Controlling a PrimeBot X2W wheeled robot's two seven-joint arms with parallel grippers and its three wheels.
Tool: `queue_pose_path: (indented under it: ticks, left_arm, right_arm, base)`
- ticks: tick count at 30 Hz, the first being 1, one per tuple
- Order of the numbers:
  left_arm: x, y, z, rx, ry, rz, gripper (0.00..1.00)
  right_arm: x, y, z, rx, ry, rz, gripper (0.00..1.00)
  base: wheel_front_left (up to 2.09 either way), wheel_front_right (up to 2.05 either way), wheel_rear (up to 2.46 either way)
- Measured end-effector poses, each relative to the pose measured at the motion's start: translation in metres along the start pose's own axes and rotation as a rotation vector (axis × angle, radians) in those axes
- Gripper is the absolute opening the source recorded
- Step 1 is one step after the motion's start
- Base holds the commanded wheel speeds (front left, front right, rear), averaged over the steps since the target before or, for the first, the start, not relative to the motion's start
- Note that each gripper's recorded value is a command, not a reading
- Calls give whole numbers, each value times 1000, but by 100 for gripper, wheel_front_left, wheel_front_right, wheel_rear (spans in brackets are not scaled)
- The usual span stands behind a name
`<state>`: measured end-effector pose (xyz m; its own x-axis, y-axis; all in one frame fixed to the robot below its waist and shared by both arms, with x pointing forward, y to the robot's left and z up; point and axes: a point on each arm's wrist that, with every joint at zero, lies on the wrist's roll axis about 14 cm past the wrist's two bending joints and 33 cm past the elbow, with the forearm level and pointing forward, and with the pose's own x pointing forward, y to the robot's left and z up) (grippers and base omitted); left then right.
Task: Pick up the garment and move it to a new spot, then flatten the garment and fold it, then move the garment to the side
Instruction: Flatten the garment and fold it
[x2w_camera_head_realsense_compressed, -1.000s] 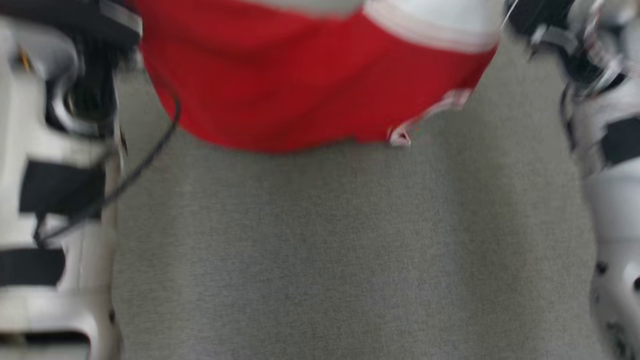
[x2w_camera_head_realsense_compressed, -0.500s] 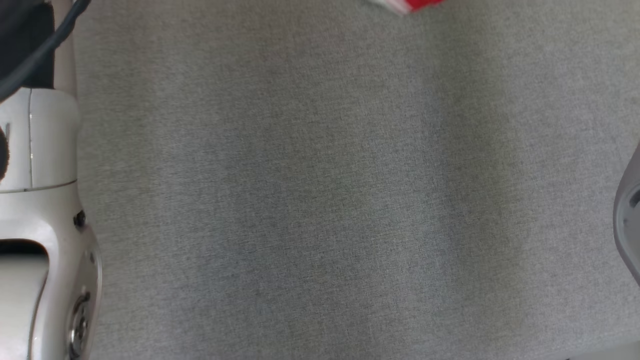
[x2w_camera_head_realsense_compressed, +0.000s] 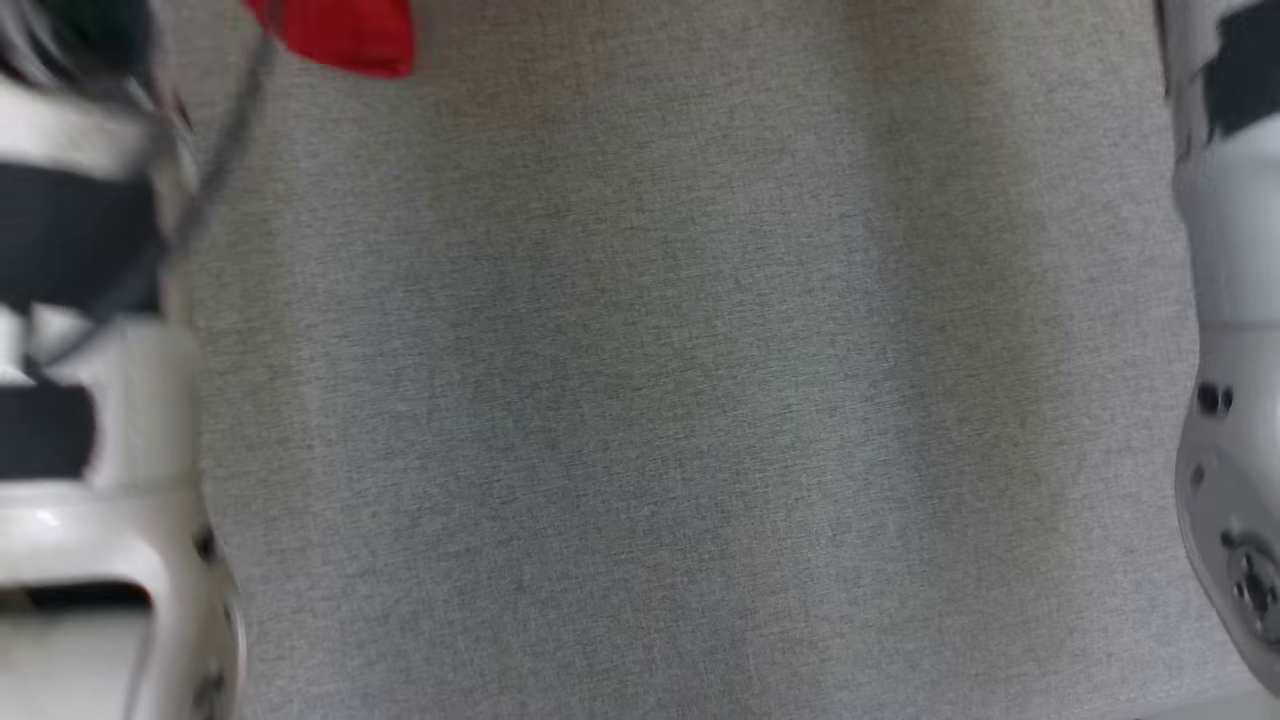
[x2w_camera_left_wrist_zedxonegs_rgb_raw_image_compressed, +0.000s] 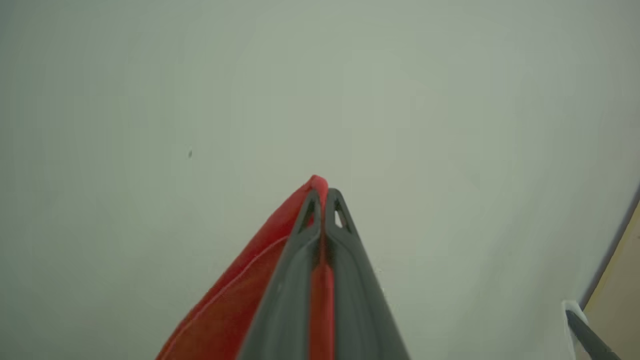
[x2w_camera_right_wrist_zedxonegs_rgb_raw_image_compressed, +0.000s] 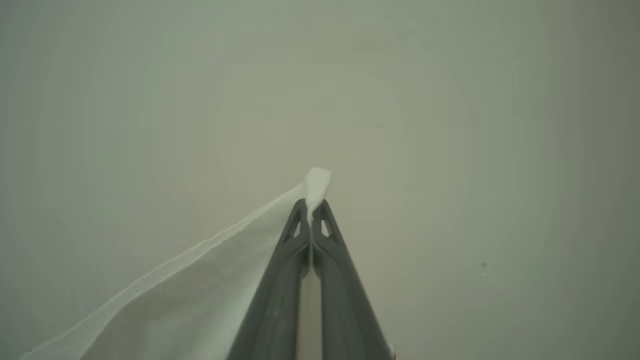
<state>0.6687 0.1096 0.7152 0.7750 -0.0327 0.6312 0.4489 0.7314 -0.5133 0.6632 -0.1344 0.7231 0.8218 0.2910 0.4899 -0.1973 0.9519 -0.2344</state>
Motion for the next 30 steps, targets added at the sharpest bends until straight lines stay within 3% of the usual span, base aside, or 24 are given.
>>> queue_pose_path:
  ticks: [9, 14, 22, 30]
  left_arm:
    - [-92, 0, -52, -31, 259, -2, 0]
    - [-163, 3, -63, -48, 393, 76, 0]
    - [-254, -12, -42, -21, 498, 179, 0]
    - [-319, -25, -17, -10, 575, 253, 0]
  right_arm:
    - [-73, 13, -61, 113, 337, 55, 0]
    - [-165, 32, -96, 146, 654, 123, 0]
    - [-291, 41, -79, 210, 886, 117, 0]
    - [-361, 51, -33, 276, 950, 58, 0]
  base:
    - [0, 0, 0]
    - [0, 0, 0]
    - [0, 0, 0]
    - [0, 0, 0]
